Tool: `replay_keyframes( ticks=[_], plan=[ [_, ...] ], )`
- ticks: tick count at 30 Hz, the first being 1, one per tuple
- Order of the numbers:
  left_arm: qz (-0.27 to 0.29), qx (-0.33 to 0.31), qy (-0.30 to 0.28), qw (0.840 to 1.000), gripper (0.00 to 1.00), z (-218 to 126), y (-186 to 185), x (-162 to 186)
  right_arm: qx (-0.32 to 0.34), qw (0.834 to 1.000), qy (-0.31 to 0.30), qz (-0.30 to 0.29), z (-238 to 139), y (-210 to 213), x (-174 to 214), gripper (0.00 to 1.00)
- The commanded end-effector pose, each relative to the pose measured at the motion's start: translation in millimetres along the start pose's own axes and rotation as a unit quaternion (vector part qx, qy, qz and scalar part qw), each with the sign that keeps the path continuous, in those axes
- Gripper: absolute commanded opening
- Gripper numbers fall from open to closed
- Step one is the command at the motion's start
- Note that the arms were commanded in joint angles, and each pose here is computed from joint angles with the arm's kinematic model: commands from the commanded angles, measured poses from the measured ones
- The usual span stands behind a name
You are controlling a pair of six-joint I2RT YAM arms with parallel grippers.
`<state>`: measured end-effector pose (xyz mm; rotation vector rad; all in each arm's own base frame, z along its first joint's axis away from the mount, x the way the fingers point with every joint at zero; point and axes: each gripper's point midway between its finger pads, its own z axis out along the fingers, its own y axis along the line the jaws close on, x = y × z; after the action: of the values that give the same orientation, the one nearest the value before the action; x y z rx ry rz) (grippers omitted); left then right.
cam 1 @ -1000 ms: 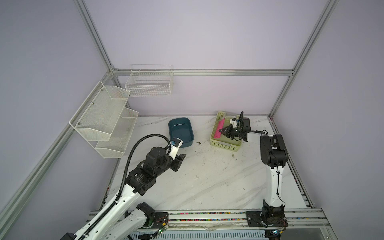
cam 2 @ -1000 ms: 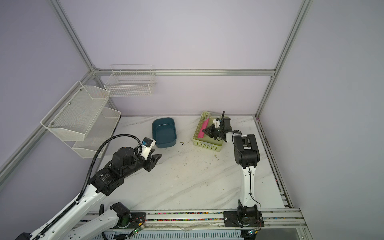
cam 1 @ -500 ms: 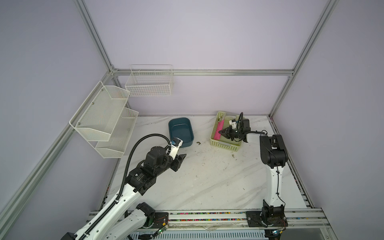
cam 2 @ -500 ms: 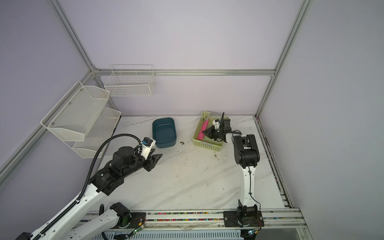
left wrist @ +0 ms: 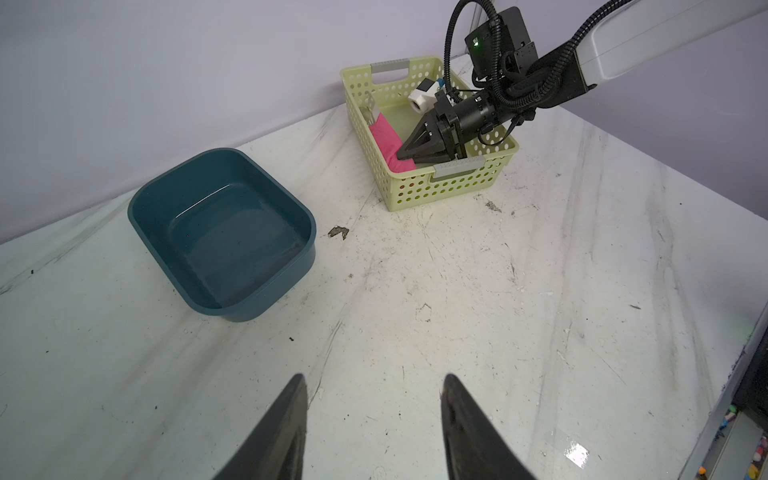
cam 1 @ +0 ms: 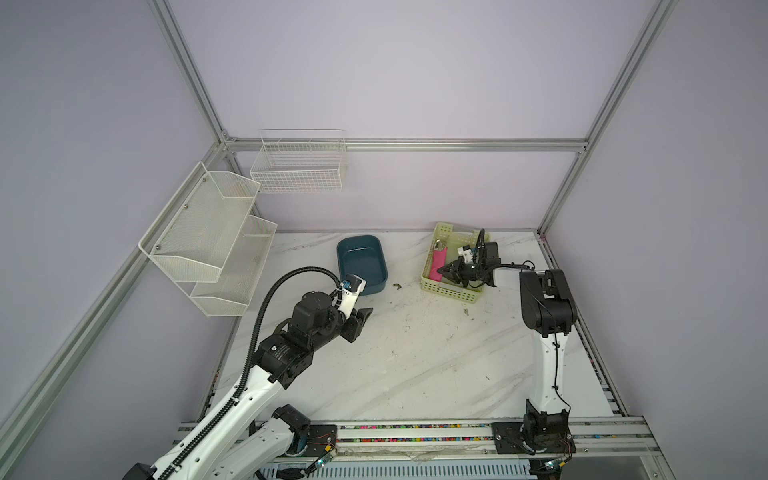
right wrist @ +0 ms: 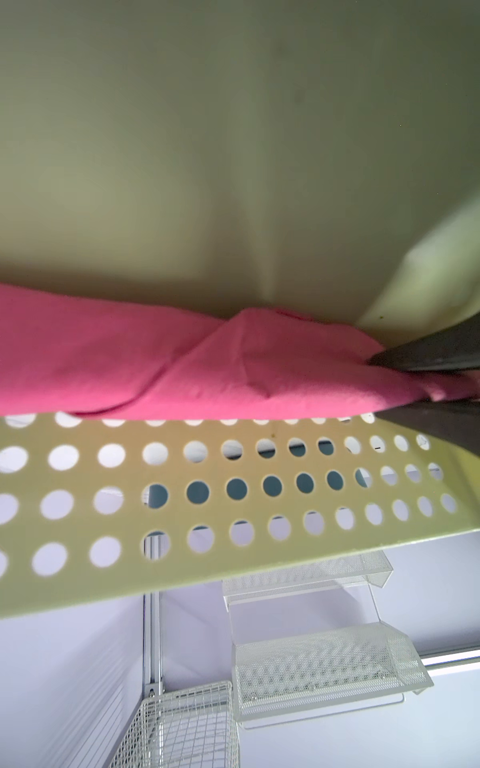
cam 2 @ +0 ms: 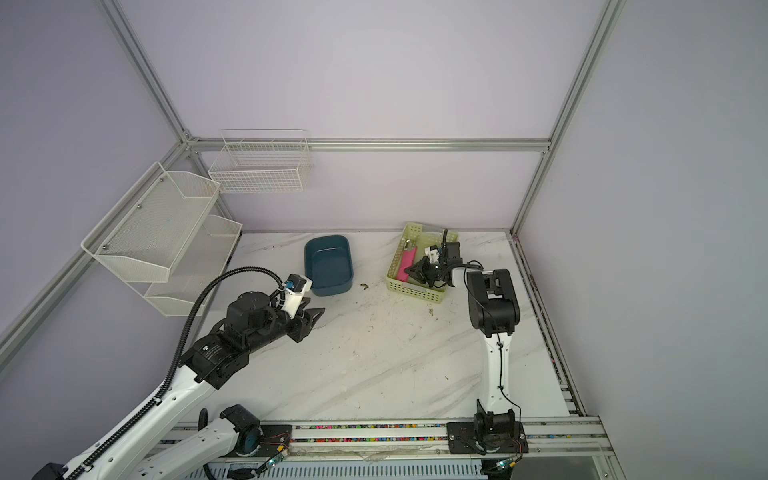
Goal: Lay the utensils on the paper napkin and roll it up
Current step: 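Lower the pink bundle into the light-green basket with the right gripper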
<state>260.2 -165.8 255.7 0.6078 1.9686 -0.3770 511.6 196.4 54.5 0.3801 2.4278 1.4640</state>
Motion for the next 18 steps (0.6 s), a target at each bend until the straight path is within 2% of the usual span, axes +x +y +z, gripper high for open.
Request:
replay_keyframes(
  ticks=[1, 10, 18],
  plan=[
    [0.006, 0.006, -0.006, 1.000, 0.51, 3.7, -0.3, 2.7, 0.019, 1.000, 0.000, 0.006, -3.2, -2.7, -1.0, 0.00],
    [0.002, 0.010, -0.004, 1.000, 0.51, 5.6, 0.7, 2.6, 0.087, 0.995, 0.007, 0.042, 0.3, -34.9, 1.9, 0.00],
    [-0.002, 0.014, -0.004, 1.000, 0.51, 6.8, 1.2, 2.7, 0.156, 0.987, 0.010, 0.037, -3.8, -59.4, 2.2, 0.00]
  ],
)
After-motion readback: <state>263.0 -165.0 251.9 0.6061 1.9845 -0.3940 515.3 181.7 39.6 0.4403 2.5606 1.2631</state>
